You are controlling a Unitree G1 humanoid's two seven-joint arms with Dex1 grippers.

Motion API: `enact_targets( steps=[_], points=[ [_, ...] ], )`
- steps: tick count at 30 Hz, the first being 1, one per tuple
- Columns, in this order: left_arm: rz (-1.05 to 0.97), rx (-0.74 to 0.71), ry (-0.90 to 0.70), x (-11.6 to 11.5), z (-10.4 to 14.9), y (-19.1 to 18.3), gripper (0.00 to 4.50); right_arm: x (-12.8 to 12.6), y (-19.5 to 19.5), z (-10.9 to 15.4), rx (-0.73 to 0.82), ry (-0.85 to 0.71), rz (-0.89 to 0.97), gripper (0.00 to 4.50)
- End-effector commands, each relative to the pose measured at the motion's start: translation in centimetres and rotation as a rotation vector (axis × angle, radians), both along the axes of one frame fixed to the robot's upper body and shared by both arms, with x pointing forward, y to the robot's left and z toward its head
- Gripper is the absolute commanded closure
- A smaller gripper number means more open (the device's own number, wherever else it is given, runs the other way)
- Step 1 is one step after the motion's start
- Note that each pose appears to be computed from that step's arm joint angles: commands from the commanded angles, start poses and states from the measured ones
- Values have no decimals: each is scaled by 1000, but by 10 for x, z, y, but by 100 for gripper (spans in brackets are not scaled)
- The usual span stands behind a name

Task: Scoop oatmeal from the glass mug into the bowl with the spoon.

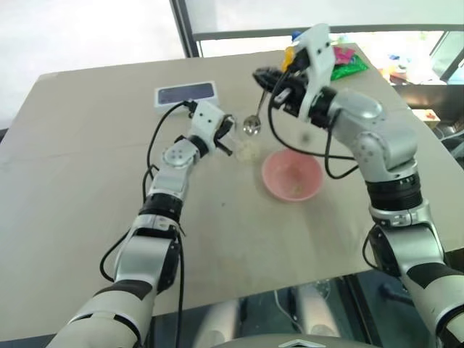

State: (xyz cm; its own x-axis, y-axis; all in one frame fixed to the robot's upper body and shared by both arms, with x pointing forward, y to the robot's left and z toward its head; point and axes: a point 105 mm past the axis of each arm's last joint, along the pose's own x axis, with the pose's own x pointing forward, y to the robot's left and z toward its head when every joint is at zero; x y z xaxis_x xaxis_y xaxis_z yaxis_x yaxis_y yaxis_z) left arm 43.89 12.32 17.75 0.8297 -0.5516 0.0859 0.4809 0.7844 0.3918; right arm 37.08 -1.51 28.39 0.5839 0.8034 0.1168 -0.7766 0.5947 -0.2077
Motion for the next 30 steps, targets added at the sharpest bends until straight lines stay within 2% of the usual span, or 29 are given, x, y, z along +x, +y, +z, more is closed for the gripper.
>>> enact_targets(
  steps=[1, 5, 8, 11, 15, 18, 24, 30],
  points=[
    [-56, 32, -66, -1, 16, -13, 445, 2, 6, -11, -91, -63, 8, 450],
    [-68, 53, -78, -1, 16, -18, 445, 7, 6, -30, -124, 16, 4, 450],
    [-72, 61, -89, -2, 16, -20, 445, 6, 7, -35, -100, 63, 19, 450],
    [-68, 70, -95, -1, 15, -21, 445, 10, -1, -34, 63, 258, -4, 450],
    [-77, 74, -87, -4, 9, -23, 445, 24, -22, -17, 240, 378, -101, 450],
    [-80, 79, -81, -5, 4, -24, 445, 31, -38, -3, 308, 400, -143, 450],
    [-80, 73, -78, -5, 2, -27, 445, 31, -56, 7, 418, 463, -173, 450],
    [-87, 81, -70, -5, -1, -30, 445, 30, -65, 9, 428, 463, -204, 450]
  ],
)
